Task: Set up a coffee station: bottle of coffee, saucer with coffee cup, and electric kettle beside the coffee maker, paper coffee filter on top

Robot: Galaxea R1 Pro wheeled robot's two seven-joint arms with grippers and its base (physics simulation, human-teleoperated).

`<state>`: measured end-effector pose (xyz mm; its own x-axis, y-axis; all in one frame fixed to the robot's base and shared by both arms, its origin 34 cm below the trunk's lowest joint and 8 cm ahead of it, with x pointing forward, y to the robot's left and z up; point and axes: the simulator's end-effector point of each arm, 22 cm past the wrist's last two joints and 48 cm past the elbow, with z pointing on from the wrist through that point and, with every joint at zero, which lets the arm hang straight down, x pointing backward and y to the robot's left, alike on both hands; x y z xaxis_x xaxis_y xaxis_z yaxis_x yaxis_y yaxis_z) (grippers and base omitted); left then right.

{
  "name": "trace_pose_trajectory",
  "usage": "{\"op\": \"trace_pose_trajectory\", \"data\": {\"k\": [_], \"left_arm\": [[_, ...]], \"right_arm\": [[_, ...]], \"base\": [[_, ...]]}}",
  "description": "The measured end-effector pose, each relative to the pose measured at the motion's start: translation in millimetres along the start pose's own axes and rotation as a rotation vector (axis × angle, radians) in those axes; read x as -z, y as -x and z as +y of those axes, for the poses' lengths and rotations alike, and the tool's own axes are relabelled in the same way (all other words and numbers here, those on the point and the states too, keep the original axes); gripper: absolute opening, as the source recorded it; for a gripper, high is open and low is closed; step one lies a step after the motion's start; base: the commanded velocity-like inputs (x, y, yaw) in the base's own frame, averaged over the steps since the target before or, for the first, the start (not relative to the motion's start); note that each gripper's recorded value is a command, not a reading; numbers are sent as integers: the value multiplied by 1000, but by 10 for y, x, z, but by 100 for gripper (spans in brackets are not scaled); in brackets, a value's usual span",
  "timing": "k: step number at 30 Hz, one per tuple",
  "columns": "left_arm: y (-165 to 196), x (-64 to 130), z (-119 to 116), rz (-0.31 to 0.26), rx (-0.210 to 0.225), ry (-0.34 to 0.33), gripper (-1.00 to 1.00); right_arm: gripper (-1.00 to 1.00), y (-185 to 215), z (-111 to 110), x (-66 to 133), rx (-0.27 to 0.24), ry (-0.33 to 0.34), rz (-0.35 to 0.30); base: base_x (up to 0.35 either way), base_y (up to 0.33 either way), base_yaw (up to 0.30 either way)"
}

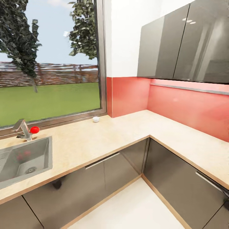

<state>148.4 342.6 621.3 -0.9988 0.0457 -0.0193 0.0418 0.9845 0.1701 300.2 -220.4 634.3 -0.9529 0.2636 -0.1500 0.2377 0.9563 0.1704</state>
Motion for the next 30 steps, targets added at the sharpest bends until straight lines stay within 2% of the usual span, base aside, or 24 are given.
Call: {"op": "trace_pose_trajectory", "data": {"k": [7,30], "left_arm": [[-13,-1,5,3,0,1,100],[-62,-3,-14,16,0,-2,100]], "right_arm": [[100,-14,2,-4,0,0,3],[100,-73,-5,-21,-1,-3,18]], "base": [[0,-289,161],[15,-285,245]]}}
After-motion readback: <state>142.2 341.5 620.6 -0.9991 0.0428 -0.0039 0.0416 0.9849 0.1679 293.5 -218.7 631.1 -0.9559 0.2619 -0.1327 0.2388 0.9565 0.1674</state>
